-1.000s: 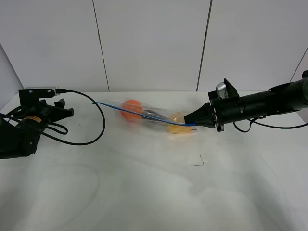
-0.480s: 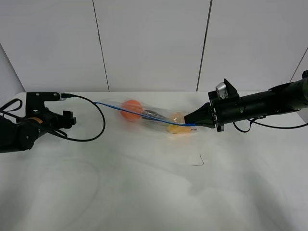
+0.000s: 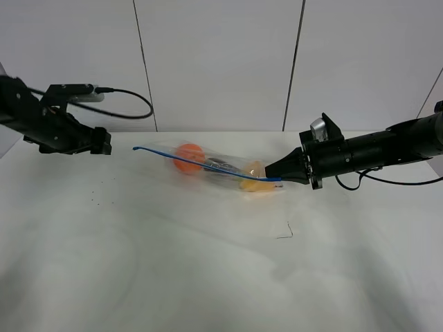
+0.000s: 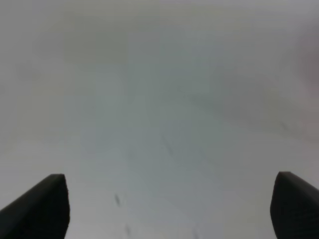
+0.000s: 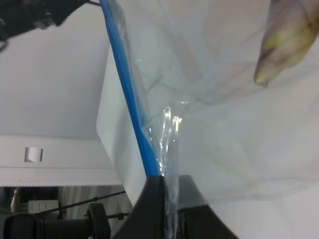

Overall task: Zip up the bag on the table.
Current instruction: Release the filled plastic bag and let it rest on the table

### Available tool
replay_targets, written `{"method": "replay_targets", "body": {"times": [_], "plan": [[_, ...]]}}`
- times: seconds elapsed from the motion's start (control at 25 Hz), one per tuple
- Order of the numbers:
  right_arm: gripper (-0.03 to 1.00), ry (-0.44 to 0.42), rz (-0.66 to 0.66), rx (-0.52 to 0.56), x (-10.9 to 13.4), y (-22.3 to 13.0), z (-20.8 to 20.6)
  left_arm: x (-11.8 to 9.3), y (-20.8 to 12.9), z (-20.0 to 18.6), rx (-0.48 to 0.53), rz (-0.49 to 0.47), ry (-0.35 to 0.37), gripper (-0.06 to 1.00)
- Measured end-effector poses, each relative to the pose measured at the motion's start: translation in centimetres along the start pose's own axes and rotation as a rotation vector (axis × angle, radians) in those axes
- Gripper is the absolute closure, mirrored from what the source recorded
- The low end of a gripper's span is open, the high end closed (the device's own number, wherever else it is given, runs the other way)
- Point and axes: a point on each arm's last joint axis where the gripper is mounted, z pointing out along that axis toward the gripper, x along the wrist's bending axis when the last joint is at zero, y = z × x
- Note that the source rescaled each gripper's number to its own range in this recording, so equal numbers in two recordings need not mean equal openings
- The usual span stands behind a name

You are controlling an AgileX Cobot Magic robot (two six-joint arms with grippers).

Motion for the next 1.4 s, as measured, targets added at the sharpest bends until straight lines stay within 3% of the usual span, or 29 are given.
{"method": "replay_targets", "body": {"times": [0.12, 0.32, 0.64, 0.88, 1.12, 1.4], "plan": [[0.96, 0.0, 0.0, 0.0, 0.0, 0.0, 0.0, -0.1, 1.4, -1.3, 0.156, -0.023, -0.029, -0.06], [0.96, 0.0, 0.0, 0.0, 0.0, 0.0, 0.0, -0.2, 2.8, -3.4, 0.292, -0.068, -0.045, -0.06], [0.96, 0.0, 0.0, 0.0, 0.0, 0.0, 0.0, -0.4, 1.9, -4.9, 0.506, -0.114, -0.052, -0.06], [0.96, 0.0, 0.0, 0.0, 0.0, 0.0, 0.0, -0.4, 1.9, -6.3, 0.484, -0.208, -0.019, -0.06], [0.96, 0.0, 0.0, 0.0, 0.0, 0.0, 0.0, 0.3, 1.3, -11.9, 0.391, -0.097, 0.05, -0.06], [0.96, -0.002, -0.002, 0.004, 0.0, 0.0, 0.0, -0.2, -4.1, -19.0, 0.324, -0.082, 0.066, -0.06]]}}
